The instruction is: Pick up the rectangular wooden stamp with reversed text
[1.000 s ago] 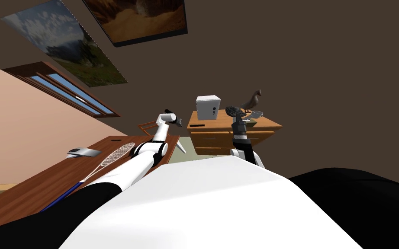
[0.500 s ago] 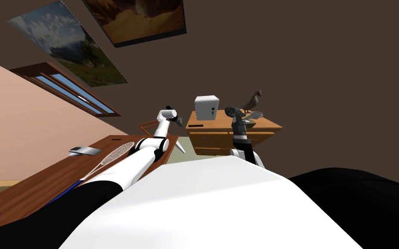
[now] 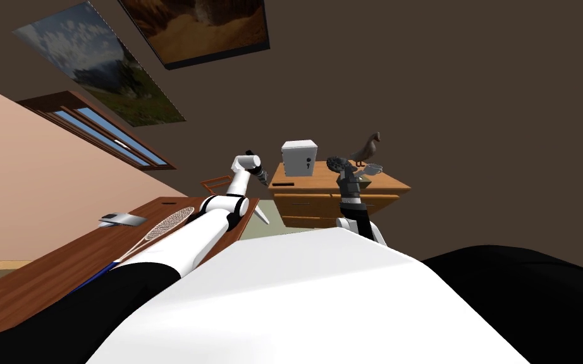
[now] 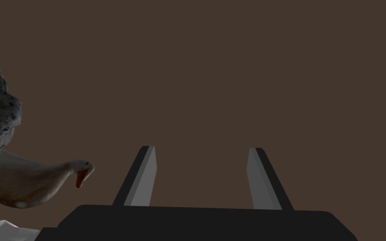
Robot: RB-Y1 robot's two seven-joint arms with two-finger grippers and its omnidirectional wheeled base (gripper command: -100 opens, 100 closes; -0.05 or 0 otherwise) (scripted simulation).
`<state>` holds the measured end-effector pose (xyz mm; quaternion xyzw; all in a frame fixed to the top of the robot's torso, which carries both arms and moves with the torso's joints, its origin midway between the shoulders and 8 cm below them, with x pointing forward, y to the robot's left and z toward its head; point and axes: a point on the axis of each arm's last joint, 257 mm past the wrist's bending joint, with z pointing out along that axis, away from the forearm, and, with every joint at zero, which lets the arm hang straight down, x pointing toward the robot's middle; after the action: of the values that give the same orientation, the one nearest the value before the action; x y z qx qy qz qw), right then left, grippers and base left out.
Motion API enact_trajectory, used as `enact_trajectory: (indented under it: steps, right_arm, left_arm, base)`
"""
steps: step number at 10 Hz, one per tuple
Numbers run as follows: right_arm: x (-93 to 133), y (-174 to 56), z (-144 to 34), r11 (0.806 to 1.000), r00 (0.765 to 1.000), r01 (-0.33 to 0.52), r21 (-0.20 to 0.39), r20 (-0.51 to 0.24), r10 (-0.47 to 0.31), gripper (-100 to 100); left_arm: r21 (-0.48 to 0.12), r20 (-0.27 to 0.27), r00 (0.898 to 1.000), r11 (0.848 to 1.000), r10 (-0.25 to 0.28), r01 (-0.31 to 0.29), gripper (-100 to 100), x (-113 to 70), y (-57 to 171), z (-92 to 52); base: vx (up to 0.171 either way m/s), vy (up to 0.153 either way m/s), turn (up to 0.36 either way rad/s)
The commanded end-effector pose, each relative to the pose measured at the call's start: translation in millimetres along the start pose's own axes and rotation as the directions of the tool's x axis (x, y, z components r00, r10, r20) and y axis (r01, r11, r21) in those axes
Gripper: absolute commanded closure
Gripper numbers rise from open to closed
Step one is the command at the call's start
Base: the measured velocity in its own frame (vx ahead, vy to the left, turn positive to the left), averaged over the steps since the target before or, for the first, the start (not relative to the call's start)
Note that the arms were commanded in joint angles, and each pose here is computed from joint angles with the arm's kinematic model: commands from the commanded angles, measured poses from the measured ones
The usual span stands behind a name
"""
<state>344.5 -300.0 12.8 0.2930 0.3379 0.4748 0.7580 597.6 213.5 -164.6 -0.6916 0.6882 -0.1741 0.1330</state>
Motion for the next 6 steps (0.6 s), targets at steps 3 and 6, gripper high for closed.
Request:
enact_trajectory:
  steps: [3, 6]
  right_arm:
    - [0.0, 0.0, 0.0, 1.000, 1.000, 0.000, 0.000, 0.000, 0.000, 0]
    - [0.0, 0.0, 0.0, 1.000, 1.000, 0.000, 0.000, 0.000, 0.000, 0]
  left_arm:
    - [-0.115, 0.018, 0.999, 0.993, 0.031, -0.028, -100, 6.9, 20.1, -4.2]
    - [-0.221, 0.028, 0.997, 0.973, 0.071, -0.063, -100, 17.8, 40.5, -7.8]
  base:
    - [0.007, -0.074, -0.003]
    - [0.017, -0.085, -0.019]
